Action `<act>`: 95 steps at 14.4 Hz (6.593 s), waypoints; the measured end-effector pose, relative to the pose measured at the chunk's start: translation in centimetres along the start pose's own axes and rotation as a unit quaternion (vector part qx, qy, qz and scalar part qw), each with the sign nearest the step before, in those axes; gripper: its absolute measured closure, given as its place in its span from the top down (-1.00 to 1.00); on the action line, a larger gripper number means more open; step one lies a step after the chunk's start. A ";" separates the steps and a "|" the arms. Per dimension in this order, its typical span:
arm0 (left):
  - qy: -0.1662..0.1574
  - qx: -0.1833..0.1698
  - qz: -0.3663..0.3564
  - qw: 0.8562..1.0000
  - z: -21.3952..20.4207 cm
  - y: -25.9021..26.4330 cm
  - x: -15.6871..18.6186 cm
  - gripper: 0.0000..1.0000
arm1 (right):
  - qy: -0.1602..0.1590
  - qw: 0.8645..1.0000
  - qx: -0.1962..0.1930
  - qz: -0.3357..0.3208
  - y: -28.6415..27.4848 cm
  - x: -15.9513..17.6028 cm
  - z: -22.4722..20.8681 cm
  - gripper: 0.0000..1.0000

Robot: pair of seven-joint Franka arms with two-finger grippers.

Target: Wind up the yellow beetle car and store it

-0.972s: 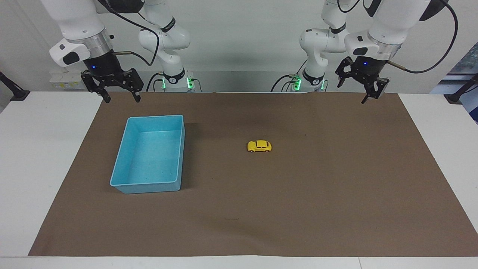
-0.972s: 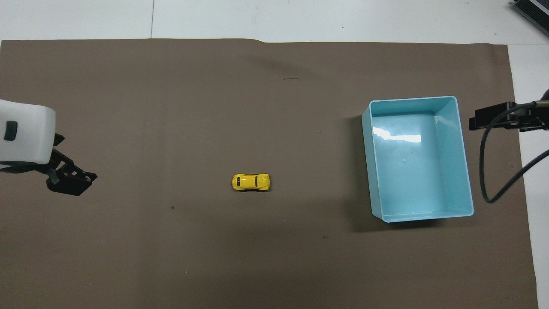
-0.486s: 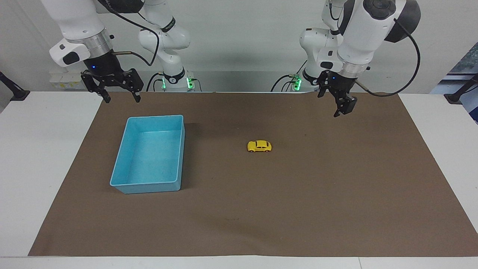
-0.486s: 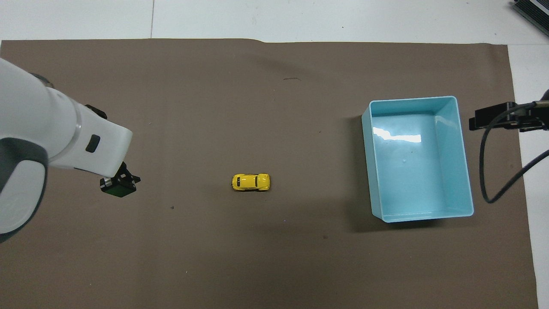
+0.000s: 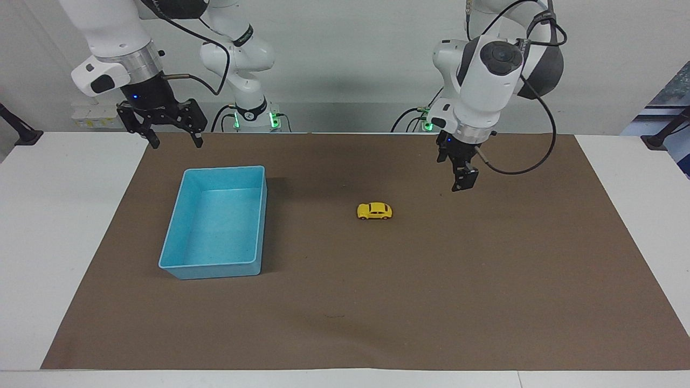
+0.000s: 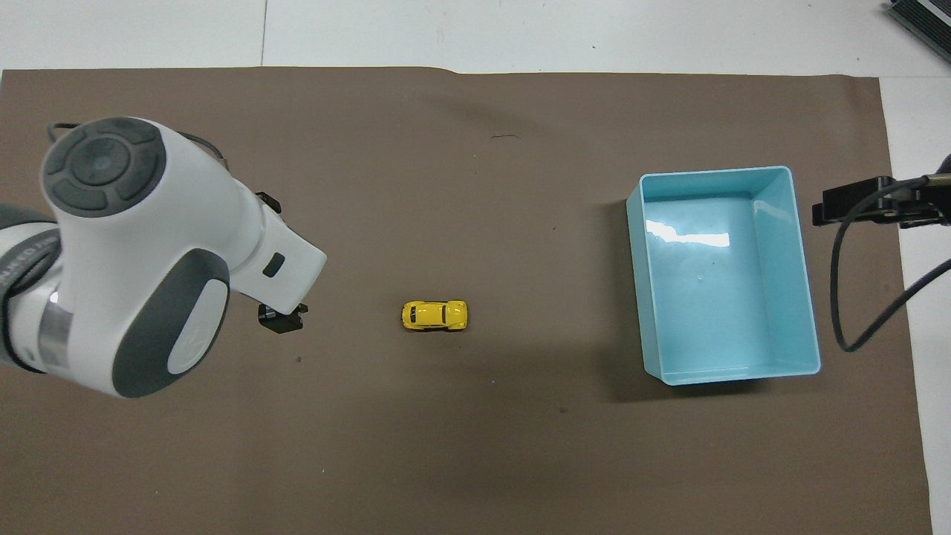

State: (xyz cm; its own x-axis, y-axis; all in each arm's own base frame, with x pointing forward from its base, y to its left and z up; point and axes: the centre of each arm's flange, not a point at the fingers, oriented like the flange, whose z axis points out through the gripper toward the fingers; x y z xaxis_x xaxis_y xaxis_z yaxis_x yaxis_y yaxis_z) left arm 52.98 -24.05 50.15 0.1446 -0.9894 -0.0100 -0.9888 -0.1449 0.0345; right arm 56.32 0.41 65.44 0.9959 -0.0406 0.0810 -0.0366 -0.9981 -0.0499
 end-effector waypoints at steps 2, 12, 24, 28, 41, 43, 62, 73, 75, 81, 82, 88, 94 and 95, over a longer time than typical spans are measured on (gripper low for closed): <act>0.001 0.002 0.014 1.000 2.3 0.3 1.9 1.00 | 0.000 1.000 0.000 0.000 0.0 0.0 0.0 1.00; 0.013 0.017 0.026 0.999 13.7 4.0 9.9 1.00 | 0.000 1.000 0.000 0.000 0.0 0.0 0.0 1.00; 0.008 0.017 0.014 1.000 19.8 6.9 13.9 1.00 | 0.000 1.000 0.000 0.000 0.0 0.0 0.0 1.00; 0.003 0.023 0.020 1.000 19.3 6.6 14.0 0.80 | 0.000 1.000 0.000 0.000 0.0 0.0 0.0 1.00; -0.010 0.028 0.048 0.998 19.0 5.7 12.7 -0.11 | 0.000 1.000 0.000 0.000 0.0 0.0 0.0 1.00; -0.014 0.024 0.053 0.998 19.0 4.7 11.1 -0.11 | 0.000 1.000 0.000 0.000 0.0 0.0 0.0 1.00; 0.002 0.000 0.089 0.996 19.0 -2.2 -6.4 -0.11 | 0.000 1.000 0.000 0.000 0.0 0.0 0.0 1.00; 0.002 -0.001 0.099 0.995 16.8 -3.3 -6.9 0.76 | 0.000 1.000 0.000 0.000 0.0 0.0 0.0 1.00; 0.004 0.003 0.052 0.999 14.1 -4.2 -6.5 1.00 | 0.000 1.000 0.000 0.000 0.0 0.0 0.0 1.00; 0.011 0.027 -0.176 0.984 8.3 -6.4 -6.8 1.00 | 0.000 1.000 0.000 0.000 0.0 0.0 0.0 1.00; 0.014 0.032 -0.220 0.975 7.1 -7.0 -7.3 1.00 | 0.000 1.000 0.000 0.000 0.0 0.0 0.0 1.00; 0.056 0.070 -0.466 0.880 -0.5 -11.3 -14.8 1.00 | 0.000 1.000 0.001 -0.007 -0.7 0.0 0.0 1.00; 0.055 0.056 -0.561 0.824 -7.6 -10.0 -17.1 1.00 | -0.008 0.992 0.003 -0.124 -2.2 -0.4 0.2 1.00; 0.052 0.046 -0.567 0.821 -8.3 -9.3 -17.3 1.00 | -0.013 0.988 0.004 -0.155 -3.0 -0.6 0.3 1.00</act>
State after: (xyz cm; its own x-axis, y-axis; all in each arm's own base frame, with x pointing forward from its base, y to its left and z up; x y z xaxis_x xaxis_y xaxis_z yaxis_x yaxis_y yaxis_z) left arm 59.96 -5.66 58.27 0.9711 -0.2155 0.1022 -0.2152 -0.9765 -0.0138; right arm 55.82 3.45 65.21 0.9610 0.2678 0.0682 0.2706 -0.9621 -0.0341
